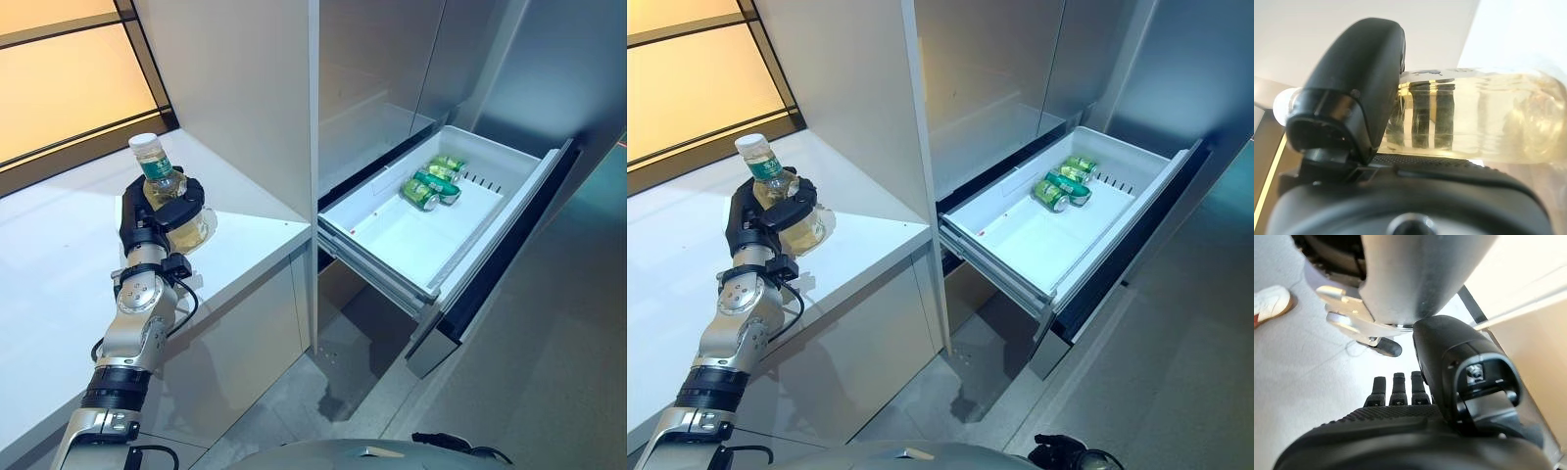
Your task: Put drinks into fridge and close the fridge
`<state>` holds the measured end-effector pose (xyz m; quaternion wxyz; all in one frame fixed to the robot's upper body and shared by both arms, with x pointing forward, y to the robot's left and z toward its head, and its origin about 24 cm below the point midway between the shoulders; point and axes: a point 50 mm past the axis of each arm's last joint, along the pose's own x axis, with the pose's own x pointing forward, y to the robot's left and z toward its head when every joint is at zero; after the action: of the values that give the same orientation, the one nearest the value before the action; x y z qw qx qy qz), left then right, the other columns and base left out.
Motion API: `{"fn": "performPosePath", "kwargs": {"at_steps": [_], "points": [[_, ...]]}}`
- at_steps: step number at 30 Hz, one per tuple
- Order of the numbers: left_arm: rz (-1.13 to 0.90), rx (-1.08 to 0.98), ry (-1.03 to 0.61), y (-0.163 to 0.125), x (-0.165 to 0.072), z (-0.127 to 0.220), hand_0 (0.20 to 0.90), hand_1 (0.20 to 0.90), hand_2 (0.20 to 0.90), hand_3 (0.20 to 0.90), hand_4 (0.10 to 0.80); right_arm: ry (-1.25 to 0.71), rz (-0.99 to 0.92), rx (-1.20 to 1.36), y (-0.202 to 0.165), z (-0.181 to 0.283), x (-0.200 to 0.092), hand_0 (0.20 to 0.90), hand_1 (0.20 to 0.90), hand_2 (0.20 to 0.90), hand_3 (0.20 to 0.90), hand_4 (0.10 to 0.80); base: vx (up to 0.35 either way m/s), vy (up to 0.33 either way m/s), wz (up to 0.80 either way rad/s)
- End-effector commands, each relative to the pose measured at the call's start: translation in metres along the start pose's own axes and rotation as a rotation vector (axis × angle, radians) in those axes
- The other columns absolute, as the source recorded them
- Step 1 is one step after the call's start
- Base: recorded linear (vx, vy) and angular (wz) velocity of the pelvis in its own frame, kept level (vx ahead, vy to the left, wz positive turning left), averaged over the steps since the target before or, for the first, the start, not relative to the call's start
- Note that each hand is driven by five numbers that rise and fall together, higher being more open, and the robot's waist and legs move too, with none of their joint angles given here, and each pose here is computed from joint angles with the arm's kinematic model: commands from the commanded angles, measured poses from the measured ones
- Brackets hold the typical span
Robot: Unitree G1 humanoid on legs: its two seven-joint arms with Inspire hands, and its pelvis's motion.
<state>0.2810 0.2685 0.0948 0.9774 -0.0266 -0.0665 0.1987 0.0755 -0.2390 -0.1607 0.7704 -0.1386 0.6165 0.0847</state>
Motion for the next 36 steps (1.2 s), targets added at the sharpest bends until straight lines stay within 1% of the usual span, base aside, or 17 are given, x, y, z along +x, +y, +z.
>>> {"fn": "performPosePath", "kwargs": {"at_steps": [1,7,10,13,18,20,21,24,26,29,31,36], "points": [[-0.047,-0.099,-0.492,-0.015,0.029,0.109,0.300,0.300,0.300,0.200,0.100,-0.060,0.114,-0.273,0.016,0.018,0.001,0.900,0.900,0.900,0.900,0.800,0.000,0.000,0.00],[-0.109,-0.115,-0.561,-0.029,0.020,0.121,0.300,0.300,0.300,0.200,0.100,-0.208,0.159,-0.545,0.027,0.063,-0.004,0.900,0.900,0.900,0.900,0.800,0.000,0.000,0.00],[-0.130,-0.119,-0.591,-0.034,0.016,0.125,0.300,0.300,0.300,0.200,0.100,-0.277,0.155,-0.601,0.031,0.083,-0.010,0.900,0.900,0.900,0.900,0.800,-0.012,0.000,0.00],[-0.171,-0.122,-0.630,-0.042,0.010,0.131,0.300,0.300,0.300,0.200,0.100,-0.396,0.130,-0.647,0.036,0.112,-0.019,0.900,0.900,0.900,0.900,0.800,-0.037,0.005,0.04],[-0.206,-0.122,-0.665,-0.048,0.004,0.136,0.300,0.300,0.300,0.200,0.100,-0.499,0.134,-0.703,0.041,0.135,-0.030,0.900,0.900,0.900,0.900,0.800,-0.034,0.011,0.06],[-0.208,-0.129,-0.682,-0.046,0.002,0.134,0.300,0.300,0.300,0.200,0.100,-0.556,0.126,-0.741,0.044,0.131,-0.029,0.900,0.900,0.900,0.900,0.800,-0.048,0.030,0.03],[-0.212,-0.135,-0.687,-0.047,0.002,0.134,0.300,0.300,0.300,0.200,0.100,-0.577,0.120,-0.756,0.048,0.129,-0.027,0.900,0.900,0.900,0.900,0.800,-0.061,0.070,0.04],[-0.240,-0.164,-0.706,-0.054,0.001,0.145,0.300,0.300,0.300,0.200,0.100,-0.666,0.098,-0.785,0.063,0.145,-0.033,0.900,0.900,0.900,0.900,0.800,-0.043,0.050,0.03],[-0.260,-0.177,-0.719,-0.058,-0.001,0.150,0.300,0.300,0.300,0.200,0.100,-0.724,0.098,-0.783,0.070,0.158,-0.041,0.900,0.900,0.900,0.900,0.800,-0.037,0.016,0.08],[-0.305,-0.217,-0.766,-0.064,-0.009,0.157,0.300,0.300,0.300,0.200,0.100,-0.892,0.129,-0.781,0.085,0.188,-0.067,0.900,0.900,0.900,0.900,0.800,-0.038,0.011,0.12],[-0.316,-0.225,-0.780,-0.065,-0.011,0.159,0.300,0.300,0.300,0.200,0.100,-0.934,0.145,-0.774,0.088,0.195,-0.075,0.900,0.900,0.900,0.900,0.800,-0.029,0.004,0.04],[-0.377,-0.271,-0.851,-0.069,-0.024,0.169,0.300,0.300,0.300,0.200,0.100,-1.197,0.285,-0.772,0.108,0.227,-0.123,0.900,0.900,0.900,0.900,0.800,-0.030,0.005,0.01]]}}
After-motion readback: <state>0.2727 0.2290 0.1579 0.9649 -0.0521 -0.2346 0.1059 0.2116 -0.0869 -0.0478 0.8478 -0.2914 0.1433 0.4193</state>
